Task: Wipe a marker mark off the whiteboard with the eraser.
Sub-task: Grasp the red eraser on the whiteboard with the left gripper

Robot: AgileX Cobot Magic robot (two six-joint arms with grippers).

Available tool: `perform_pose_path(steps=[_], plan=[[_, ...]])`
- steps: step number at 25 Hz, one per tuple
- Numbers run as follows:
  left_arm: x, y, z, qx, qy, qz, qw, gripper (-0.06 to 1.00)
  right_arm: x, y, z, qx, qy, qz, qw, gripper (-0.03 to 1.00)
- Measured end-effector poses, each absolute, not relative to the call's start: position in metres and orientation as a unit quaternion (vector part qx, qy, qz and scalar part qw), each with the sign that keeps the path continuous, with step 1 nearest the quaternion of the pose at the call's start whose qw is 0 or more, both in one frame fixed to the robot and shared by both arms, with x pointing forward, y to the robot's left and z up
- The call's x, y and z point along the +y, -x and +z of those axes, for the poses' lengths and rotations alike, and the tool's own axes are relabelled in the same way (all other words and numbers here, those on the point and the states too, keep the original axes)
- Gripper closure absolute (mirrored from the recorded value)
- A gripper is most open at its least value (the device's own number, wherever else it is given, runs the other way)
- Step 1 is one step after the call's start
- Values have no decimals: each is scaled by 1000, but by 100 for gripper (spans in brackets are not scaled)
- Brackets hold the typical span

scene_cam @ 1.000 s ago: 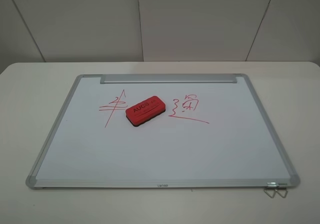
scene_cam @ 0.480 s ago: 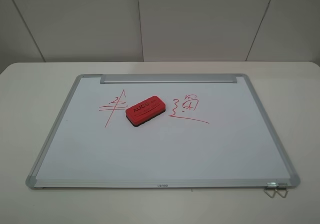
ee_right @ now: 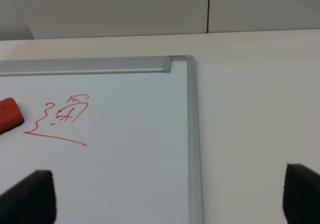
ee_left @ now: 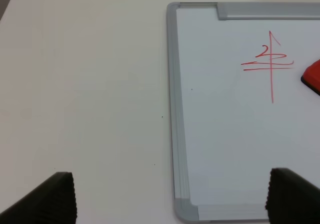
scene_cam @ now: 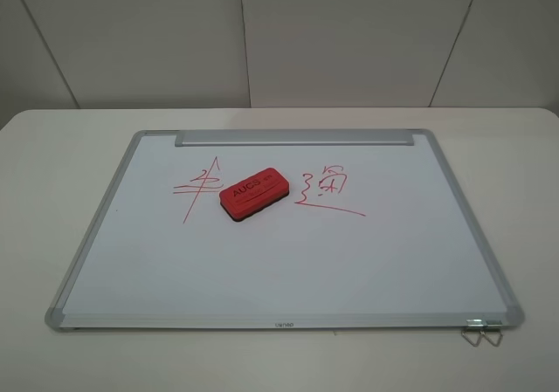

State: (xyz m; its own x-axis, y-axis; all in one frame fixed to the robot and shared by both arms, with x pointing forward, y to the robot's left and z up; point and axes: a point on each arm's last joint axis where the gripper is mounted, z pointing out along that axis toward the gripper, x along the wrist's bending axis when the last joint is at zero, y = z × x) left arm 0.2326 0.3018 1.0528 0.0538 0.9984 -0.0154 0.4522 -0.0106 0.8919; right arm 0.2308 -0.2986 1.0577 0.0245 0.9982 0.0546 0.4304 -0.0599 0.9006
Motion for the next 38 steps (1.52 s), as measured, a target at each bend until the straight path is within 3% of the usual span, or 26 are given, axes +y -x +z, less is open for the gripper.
perform_pose_path(steps=[5,9,15,21,29,38], plan=[[300,-248,1057,595,-637,331,362,19,-299,-231,1058,580,-616,389,365,14],[293,-294,1067,591,-690,274,314,19,-299,-231,1058,580,-616,389,365,14],[275,-405,1083,579,-768,183,204,19,-299,-231,1058,580,-616,389,365,14],[216,-511,1076,501,-844,125,144,19,-299,-231,1058,580,-616,389,365,14],[127,-589,1034,379,-918,78,89,19,-299,-231,1058,580,-616,389,365,14],[60,-603,970,294,-953,22,65,19,-299,-231,1058,580,-616,387,367,14]])
